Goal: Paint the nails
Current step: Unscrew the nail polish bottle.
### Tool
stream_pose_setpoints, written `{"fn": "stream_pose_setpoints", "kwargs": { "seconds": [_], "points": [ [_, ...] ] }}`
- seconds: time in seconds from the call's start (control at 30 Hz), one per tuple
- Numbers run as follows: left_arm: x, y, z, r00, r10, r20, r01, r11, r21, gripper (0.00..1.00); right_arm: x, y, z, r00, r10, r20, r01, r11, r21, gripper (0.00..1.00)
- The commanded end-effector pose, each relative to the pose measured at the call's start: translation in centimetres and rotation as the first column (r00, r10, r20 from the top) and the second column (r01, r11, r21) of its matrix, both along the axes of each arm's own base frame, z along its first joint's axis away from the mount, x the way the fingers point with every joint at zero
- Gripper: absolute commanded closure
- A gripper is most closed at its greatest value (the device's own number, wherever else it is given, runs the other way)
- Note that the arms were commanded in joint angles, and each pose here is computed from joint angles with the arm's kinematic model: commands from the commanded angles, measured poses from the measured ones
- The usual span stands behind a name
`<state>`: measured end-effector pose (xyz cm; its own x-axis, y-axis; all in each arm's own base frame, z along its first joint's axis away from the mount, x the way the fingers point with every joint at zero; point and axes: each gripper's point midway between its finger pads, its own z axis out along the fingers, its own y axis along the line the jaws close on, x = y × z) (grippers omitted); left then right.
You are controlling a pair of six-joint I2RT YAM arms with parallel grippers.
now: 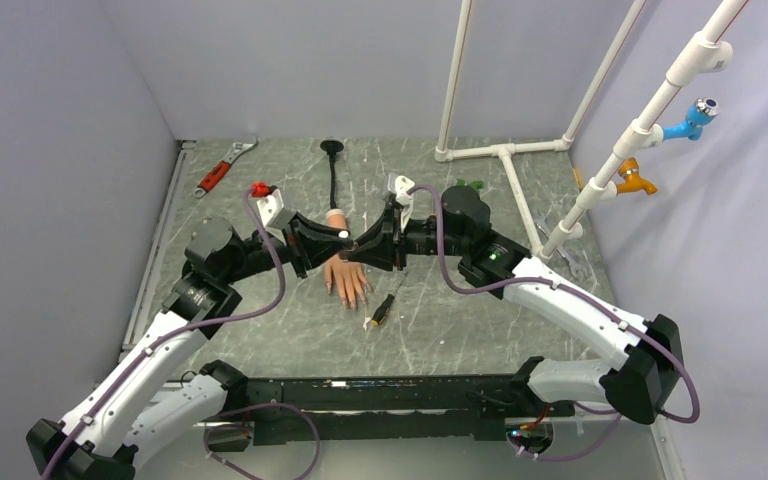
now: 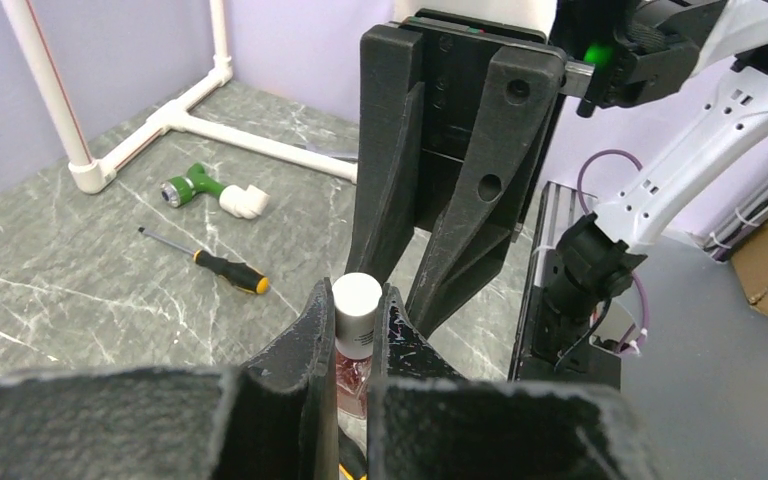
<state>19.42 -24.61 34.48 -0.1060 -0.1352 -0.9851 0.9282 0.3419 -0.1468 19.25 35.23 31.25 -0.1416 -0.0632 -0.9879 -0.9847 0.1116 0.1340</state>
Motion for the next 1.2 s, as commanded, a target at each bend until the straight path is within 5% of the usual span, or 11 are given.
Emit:
{"fn": "stream_pose_setpoints", "kwargs": {
  "seconds": [0.0,0.07,0.2,0.27,0.33,0.47,0.57,0.77,1.17],
  "points": [
    [0.5,0.6,-0.1,0.998,0.054,0.023,-0.054,0.998,0.006,1.0,1.8,-0.4,3.9,0.993,-0.111,0.044,0.108,0.991,0.082,1.0],
    [0.5,0.6,-0.2,0.998,0.051,0.027,-0.052,0.999,0.015,0.94,2.2,-0.5,3.8,0.991,-0.132,0.037,0.129,0.989,0.073,1.0],
    [-0.9,0.0,-0.1,0.998,-0.04,0.049,0.039,0.999,0.034,0.36,2.2,-0.4,3.4,0.991,-0.133,0.028,0.132,0.99,0.056,1.0],
    [-1.6,-0.1,0.4,0.995,-0.073,0.064,0.071,0.997,0.028,0.17,2.0,-0.4,3.1,0.993,-0.118,0.026,0.117,0.992,0.044,1.0],
    [-1.9,0.2,0.8,0.993,-0.074,0.087,0.072,0.997,0.031,0.11,1.8,-0.5,2.9,0.994,-0.108,0.023,0.107,0.994,0.034,1.0],
    [-1.8,1.4,1.2,0.992,-0.048,0.115,0.044,0.998,0.041,0.14,0.6,-0.8,2.7,0.997,-0.057,0.046,0.056,0.998,0.024,1.0],
    [-3.7,1.5,1.7,0.973,-0.169,0.16,0.162,0.985,0.056,0.23,-1.3,-1.0,2.5,0.996,0.044,0.073,-0.046,0.999,0.014,1.0],
    [-6.2,1.5,2.1,0.928,-0.315,0.2,0.303,0.949,0.091,0.24,-5.5,-1.7,3.3,0.96,0.257,0.107,-0.261,0.965,0.021,1.0],
    [-6.5,0.8,2.0,0.908,-0.387,0.162,0.387,0.921,0.031,0.42,-6.2,-0.8,3.9,0.927,0.362,0.098,-0.366,0.93,0.031,1.0]
  ]
}}
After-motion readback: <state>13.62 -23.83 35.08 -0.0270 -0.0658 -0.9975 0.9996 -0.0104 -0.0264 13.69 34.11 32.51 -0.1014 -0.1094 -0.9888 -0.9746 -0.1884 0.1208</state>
